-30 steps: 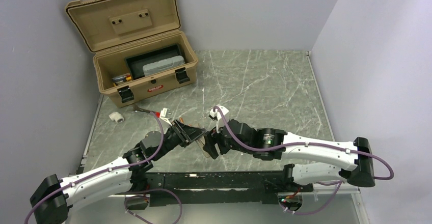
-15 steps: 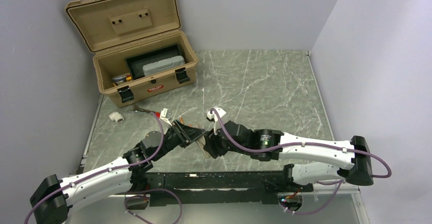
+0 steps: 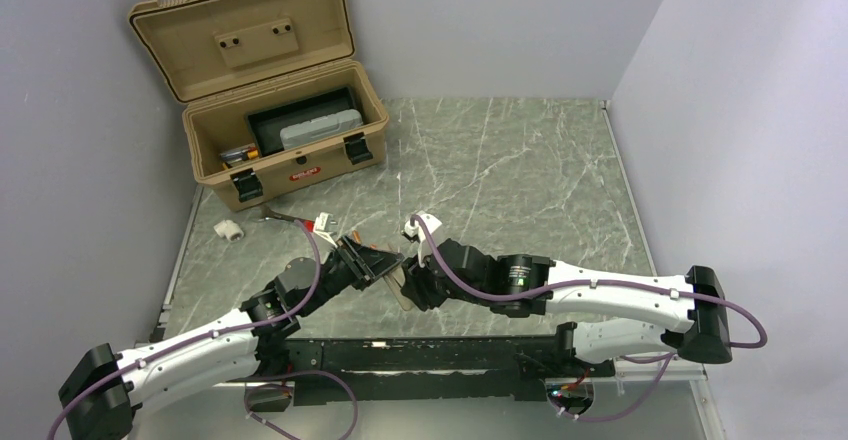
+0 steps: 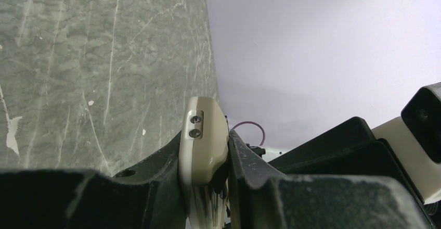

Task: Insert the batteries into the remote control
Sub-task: Remove the battery cover from the remote control.

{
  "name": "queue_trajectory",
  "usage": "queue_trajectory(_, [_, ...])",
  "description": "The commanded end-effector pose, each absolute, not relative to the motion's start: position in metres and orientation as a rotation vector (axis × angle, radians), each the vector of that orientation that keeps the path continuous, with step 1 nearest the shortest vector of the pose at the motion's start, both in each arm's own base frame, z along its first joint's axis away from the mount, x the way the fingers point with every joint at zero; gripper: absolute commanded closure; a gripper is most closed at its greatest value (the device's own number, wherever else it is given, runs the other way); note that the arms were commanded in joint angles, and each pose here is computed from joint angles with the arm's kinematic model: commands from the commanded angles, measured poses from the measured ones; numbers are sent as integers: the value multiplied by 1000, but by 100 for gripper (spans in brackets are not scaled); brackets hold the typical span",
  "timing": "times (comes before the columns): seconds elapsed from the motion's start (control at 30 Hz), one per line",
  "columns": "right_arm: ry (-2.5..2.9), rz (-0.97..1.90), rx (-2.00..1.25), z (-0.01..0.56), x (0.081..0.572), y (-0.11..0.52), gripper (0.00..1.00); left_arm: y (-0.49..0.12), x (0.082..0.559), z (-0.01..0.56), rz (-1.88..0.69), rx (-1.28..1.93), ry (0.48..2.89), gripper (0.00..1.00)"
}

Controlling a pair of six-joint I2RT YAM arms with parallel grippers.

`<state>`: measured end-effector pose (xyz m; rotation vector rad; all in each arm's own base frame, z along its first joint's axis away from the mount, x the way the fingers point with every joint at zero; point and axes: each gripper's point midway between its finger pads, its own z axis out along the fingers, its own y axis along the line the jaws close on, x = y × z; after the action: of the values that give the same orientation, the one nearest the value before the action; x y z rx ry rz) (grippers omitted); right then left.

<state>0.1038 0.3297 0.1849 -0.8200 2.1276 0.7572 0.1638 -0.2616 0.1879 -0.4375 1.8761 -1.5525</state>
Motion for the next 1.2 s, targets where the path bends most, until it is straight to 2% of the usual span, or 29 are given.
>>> queue_trajectory(0.0, [2122,764,-828,189,102,331,63,-264,166,218,-1613,-434,1791,100])
queue_trajectory(0.23, [2124,774,-861,190,98,333,73,-264,167,213,-1590,-435,1810,100])
queue_trajectory(0.53, [2133,793,-844,195,95,329,75,-253,173,204,-1470,-452,1846,100])
queue_trajectory(0.73, [2114,738,-614,205,116,303,78,-234,176,191,-1326,-485,1900,100])
queue_trajectory(0.93, [2211,585,-477,163,146,275,83,-201,171,180,-1184,-526,1933,100])
queue_trajectory(1.17, [2226,489,-469,111,165,266,83,-173,165,187,-1117,-529,1890,100])
